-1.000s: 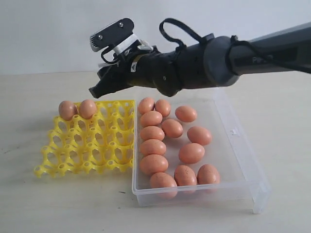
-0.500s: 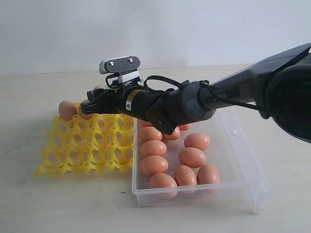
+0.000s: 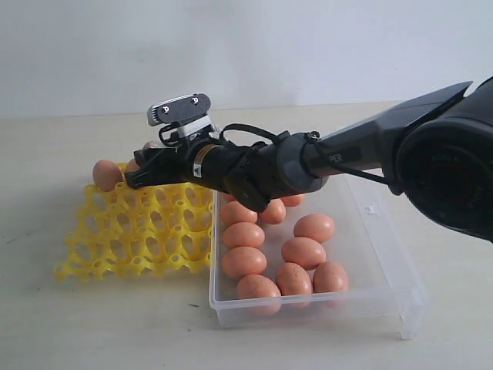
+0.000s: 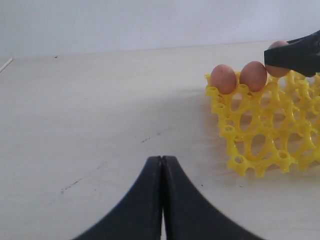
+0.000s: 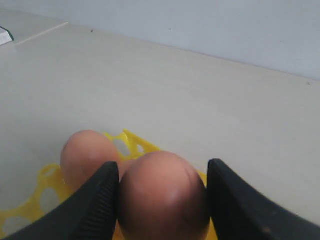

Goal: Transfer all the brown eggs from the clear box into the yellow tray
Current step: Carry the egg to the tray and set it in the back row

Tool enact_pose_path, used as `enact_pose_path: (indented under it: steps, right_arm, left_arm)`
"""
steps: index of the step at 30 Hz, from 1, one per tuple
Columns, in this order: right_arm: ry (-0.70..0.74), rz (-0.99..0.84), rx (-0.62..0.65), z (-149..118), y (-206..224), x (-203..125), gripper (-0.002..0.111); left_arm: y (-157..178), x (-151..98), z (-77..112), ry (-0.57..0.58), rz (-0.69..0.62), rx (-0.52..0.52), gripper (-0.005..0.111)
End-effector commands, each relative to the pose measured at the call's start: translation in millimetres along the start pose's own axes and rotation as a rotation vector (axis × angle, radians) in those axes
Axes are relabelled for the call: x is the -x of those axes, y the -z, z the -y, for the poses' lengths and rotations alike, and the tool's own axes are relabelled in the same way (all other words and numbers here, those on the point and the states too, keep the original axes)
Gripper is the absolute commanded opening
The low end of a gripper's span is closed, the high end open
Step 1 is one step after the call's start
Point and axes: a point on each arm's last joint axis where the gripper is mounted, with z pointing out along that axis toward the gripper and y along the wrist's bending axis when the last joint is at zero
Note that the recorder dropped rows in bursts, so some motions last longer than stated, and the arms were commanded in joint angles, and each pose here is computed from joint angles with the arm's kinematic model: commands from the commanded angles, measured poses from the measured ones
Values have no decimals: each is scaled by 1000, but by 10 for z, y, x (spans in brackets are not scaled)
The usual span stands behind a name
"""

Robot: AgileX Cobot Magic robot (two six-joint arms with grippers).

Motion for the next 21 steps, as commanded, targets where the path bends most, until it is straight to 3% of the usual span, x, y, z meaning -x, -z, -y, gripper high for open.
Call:
enact_pose_path:
  steps: [1,13,21]
  right_arm:
    - [40,-52,-17,23,-10,-41,49]
    - [53,-72,-34,46,30,31,65]
    - [175,-92,-95,-22,505,857,65]
  left_arm:
    - [6,22,3,2,15,-6,0]
    - [6,22,3,2,15,-6,0]
    - [6,22,3,2,15,-6,0]
